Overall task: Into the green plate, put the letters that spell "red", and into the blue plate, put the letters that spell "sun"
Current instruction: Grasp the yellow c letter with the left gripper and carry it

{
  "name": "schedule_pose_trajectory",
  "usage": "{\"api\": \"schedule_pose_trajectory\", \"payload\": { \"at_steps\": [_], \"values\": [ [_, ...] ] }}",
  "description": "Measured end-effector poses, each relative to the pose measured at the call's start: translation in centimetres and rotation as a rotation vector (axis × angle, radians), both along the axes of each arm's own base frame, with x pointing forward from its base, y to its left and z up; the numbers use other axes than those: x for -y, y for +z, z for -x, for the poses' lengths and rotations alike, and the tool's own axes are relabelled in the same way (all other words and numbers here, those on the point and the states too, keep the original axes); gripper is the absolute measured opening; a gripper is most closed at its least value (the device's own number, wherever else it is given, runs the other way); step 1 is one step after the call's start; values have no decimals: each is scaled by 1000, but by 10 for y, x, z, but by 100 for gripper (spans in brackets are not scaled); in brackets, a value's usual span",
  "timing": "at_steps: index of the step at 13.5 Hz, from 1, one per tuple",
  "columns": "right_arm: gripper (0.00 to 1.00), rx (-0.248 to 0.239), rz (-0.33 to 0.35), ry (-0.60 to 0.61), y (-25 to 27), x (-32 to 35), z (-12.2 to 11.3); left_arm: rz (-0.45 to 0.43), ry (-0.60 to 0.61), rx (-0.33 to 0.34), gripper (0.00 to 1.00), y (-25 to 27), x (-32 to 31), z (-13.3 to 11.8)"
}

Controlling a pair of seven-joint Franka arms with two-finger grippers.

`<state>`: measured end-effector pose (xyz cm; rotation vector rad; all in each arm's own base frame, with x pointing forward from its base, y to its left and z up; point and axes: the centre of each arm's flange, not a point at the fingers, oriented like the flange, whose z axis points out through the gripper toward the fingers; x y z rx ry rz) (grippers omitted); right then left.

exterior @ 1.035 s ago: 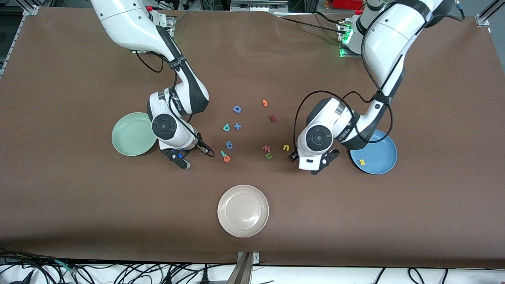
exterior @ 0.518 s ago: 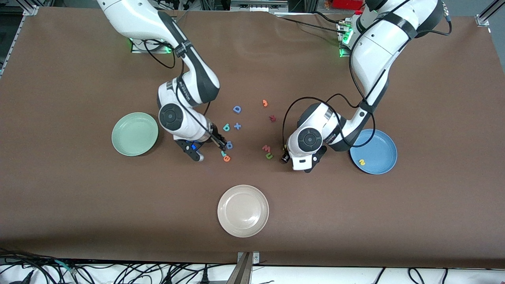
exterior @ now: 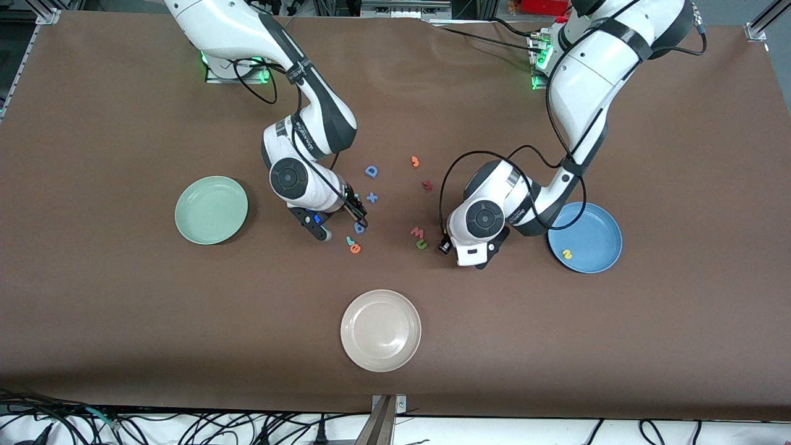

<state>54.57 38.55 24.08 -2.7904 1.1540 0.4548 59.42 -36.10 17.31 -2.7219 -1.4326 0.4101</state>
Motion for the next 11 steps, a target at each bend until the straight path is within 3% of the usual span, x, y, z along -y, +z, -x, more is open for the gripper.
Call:
{"api": "schedule_pose_trajectory", "payload": {
  "at_steps": [6, 8, 11],
  "values": [
    [79, -11, 24, 13, -14, 3, 4, 8, 12, -15, 71, -4, 0, 2],
    [98, -21, 34, 11, -28, 4, 7, 10, 13, -12, 65, -3, 0, 1],
    [99, -18, 46, 0, -49, 11, 13, 13, 15, -6, 33, -2, 0, 0]
  ]
}}
